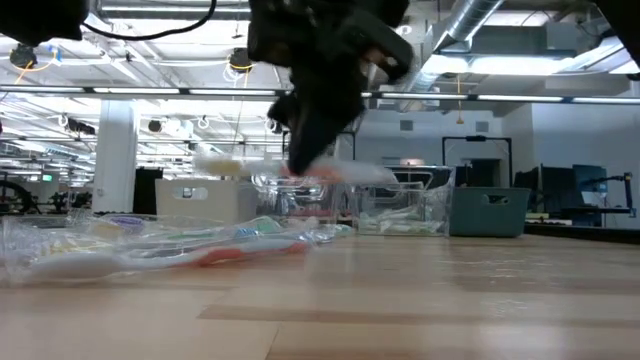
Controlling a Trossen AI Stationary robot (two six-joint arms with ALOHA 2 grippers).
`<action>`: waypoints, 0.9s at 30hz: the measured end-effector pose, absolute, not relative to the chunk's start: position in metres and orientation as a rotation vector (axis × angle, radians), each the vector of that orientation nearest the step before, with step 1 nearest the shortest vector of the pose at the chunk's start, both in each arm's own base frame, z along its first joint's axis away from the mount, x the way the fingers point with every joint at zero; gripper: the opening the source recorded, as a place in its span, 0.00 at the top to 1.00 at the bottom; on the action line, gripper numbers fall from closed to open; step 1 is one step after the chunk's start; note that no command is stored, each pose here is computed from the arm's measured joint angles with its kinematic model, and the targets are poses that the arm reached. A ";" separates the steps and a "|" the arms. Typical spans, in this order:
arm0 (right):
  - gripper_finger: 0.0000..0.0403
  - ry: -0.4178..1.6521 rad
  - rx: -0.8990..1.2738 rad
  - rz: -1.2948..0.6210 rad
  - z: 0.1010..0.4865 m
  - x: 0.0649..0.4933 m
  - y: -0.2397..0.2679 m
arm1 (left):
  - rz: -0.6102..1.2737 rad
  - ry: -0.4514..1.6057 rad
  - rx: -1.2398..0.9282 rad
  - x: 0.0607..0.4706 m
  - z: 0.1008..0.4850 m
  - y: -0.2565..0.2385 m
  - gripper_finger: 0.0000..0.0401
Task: Pick & Place Toothbrushes
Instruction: Put the orange toothbrush into the left transparent bin
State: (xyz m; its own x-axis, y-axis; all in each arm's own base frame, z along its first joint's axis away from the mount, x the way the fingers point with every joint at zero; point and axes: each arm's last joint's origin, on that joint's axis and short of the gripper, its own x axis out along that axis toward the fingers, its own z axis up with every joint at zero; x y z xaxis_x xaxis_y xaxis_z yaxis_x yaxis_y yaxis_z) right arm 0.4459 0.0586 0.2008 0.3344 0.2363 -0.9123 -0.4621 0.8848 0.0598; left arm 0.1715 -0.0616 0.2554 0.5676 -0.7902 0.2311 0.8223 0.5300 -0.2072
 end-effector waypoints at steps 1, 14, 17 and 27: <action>1.00 1.137 -0.211 0.443 0.207 0.447 0.053 | -0.968 -0.114 -0.308 0.171 0.255 -0.062 0.73; 1.00 0.989 -0.170 0.332 0.273 0.456 0.006 | -1.052 -0.112 -0.313 0.165 0.256 -0.077 0.73; 1.00 0.982 -0.371 0.349 0.273 0.455 0.002 | -1.046 -0.118 -0.318 0.163 0.256 -0.081 0.73; 0.98 0.952 -1.243 0.367 0.280 0.462 -0.055 | -1.013 -0.139 -0.316 0.163 0.257 -0.084 0.73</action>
